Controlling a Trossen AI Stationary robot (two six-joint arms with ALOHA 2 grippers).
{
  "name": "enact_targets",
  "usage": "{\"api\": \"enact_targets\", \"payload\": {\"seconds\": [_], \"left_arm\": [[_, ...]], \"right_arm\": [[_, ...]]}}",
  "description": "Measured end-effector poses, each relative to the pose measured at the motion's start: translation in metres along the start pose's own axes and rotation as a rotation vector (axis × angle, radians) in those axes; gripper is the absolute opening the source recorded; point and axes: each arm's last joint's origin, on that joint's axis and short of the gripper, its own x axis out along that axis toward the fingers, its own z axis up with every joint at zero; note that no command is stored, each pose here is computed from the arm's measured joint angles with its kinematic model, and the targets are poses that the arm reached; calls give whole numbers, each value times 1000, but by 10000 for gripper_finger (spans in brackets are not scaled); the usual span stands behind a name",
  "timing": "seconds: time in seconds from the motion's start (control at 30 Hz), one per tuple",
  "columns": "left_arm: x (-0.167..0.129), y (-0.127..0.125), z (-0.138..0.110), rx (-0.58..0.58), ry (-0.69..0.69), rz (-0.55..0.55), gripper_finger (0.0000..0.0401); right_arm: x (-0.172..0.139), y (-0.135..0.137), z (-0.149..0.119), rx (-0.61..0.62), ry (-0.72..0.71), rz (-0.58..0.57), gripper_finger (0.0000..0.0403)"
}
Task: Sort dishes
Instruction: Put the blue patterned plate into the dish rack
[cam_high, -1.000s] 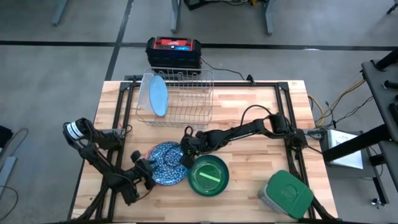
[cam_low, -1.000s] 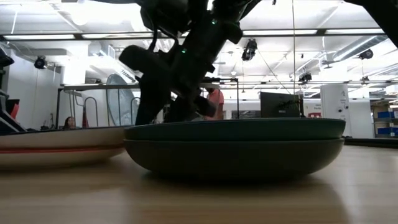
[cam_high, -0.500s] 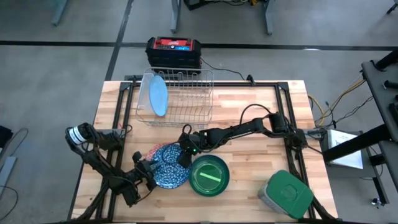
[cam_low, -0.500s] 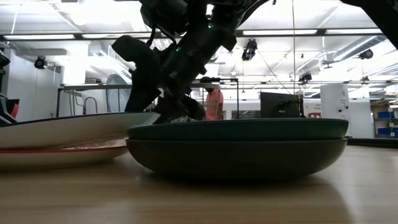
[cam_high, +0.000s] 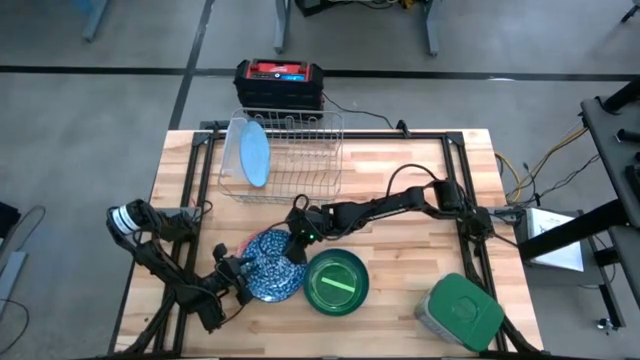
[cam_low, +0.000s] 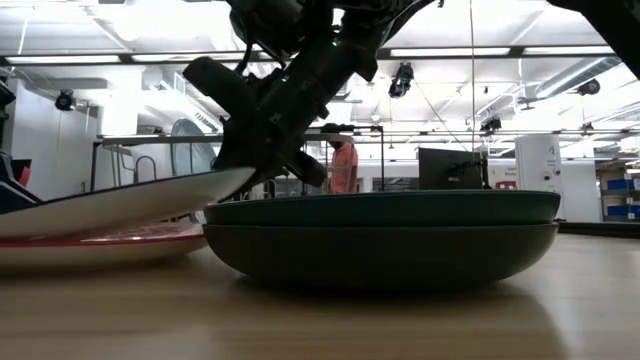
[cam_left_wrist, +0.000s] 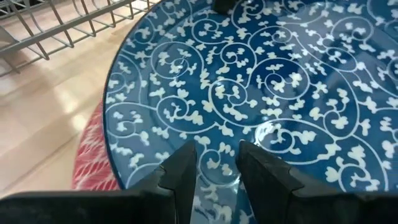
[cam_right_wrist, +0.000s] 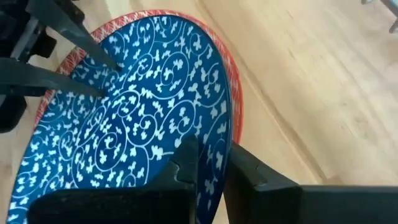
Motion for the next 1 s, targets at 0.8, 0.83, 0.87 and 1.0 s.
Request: {"api": "enact_targets", "payload": {"seconds": [0.8,0.83,0.87,1.0], "left_arm": [[-30,1,39,0,75,-59,116],[-31,1,40,-5,79,-62,116],[-33,2,42,-12,80,-67,116],[-36,5,48,-23,80,-76,116]], "right_arm": [[-28,10,13,-137,-59,12,2],[-29,11,13,-142,-61,12,2],[-30,11,14,-146,-65,13,2],[-34,12,16,-159,-82,-1,2]]}}
